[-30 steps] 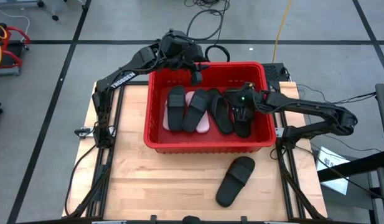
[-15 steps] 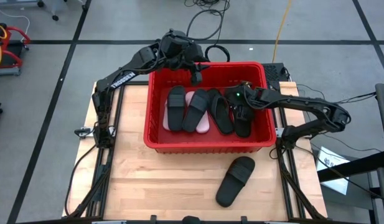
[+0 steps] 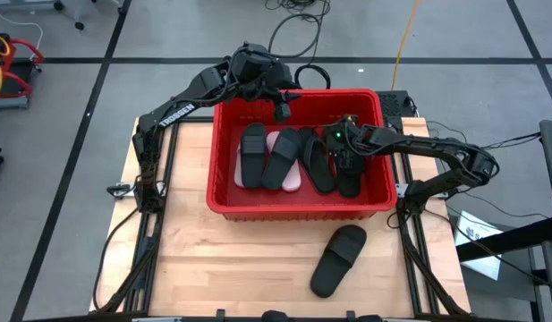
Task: Pick and place slides into bin
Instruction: Put the black slipper into the red bin
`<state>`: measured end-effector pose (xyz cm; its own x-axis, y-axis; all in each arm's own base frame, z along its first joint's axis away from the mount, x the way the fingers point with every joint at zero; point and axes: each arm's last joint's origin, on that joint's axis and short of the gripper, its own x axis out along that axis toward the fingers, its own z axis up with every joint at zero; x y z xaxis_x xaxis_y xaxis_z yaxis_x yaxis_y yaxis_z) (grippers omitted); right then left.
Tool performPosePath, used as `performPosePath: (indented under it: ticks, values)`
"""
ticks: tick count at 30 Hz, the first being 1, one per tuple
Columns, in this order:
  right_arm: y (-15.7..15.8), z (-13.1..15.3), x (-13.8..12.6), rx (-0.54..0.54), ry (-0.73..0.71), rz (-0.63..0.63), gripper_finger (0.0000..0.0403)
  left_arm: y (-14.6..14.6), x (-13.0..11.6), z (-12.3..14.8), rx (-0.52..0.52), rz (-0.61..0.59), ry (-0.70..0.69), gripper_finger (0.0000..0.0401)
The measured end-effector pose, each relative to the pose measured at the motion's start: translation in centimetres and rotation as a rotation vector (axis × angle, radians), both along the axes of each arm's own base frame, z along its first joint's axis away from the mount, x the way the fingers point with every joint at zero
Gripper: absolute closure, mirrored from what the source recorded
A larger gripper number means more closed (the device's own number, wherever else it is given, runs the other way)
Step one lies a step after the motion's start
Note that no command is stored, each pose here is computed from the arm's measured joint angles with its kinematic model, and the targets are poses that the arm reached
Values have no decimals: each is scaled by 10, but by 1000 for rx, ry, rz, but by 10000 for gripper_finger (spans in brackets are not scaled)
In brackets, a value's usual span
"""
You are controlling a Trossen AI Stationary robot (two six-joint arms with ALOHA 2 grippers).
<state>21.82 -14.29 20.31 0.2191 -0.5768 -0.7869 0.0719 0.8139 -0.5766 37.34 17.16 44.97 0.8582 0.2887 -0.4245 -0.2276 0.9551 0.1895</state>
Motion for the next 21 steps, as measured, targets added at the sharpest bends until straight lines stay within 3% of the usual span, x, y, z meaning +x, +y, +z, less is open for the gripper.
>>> performPosePath:
  ticks: [5,16,21]
  values:
    - [-1,3,0,-39,-5,-16,388,0,0,0,0,0,0,286]
    - [26,32,-9,-273,-3,-142,399,0,0,0,-3,0,2,286]
    - [46,32,-6,-335,-29,-177,400,0,0,0,-3,1,2,286]
